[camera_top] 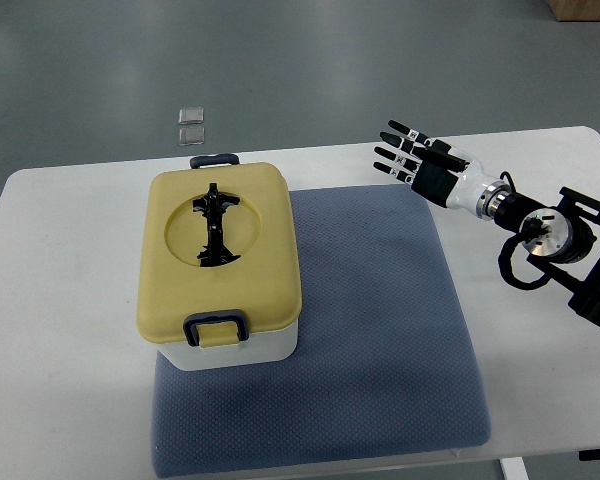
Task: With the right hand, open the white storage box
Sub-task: 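Raise the right hand and swing it over the yellow box lid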
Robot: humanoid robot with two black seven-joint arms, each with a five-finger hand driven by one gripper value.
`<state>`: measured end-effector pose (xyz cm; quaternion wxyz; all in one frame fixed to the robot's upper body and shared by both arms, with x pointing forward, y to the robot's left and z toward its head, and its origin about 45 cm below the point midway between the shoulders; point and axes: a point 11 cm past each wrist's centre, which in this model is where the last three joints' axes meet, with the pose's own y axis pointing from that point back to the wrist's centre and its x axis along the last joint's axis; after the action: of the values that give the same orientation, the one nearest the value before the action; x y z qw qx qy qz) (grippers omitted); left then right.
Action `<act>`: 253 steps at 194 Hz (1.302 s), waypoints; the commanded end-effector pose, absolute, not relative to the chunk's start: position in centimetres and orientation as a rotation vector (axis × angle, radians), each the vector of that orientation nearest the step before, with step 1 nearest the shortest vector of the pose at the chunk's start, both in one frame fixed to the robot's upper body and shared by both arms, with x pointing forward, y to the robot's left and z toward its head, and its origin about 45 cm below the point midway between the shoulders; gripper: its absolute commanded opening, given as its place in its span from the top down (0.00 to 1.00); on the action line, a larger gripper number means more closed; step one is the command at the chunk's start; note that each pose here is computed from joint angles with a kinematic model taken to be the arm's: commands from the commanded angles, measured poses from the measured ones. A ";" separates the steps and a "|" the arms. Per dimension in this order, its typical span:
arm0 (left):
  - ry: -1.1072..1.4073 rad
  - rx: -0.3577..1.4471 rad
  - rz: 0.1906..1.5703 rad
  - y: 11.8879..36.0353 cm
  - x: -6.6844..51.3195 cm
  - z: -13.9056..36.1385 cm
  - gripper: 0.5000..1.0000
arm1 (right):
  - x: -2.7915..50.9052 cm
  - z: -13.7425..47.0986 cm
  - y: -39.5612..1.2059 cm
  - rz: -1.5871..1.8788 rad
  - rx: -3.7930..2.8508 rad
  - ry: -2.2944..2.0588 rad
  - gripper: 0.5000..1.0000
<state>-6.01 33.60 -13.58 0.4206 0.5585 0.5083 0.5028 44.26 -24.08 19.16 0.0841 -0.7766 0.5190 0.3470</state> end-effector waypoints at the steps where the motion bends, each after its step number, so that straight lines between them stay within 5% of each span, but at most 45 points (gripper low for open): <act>1: 1.274 1.408 1.264 33.8 -6.3 -13.5 0.00 | 44.2 19.0 -23.8 1.042 -2.318 1.545 0.14; 131: 1.265 1.401 1.270 33.9 -5.6 -13.6 0.00 | 45.0 20.5 -25.6 0.910 -2.390 1.603 0.14; 203: 1.263 1.403 1.268 33.9 -5.7 -13.6 0.00 | 46.2 23.2 -25.0 0.618 -2.548 1.621 0.14; 253: 1.263 1.403 1.268 33.9 -5.7 -13.6 0.00 | 47.1 27.2 -27.2 0.087 -2.757 1.668 0.14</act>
<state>-5.66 33.93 -13.56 0.4201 0.5599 0.5037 0.5062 46.81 -26.35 25.56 -0.0182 -0.8478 0.5220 0.0917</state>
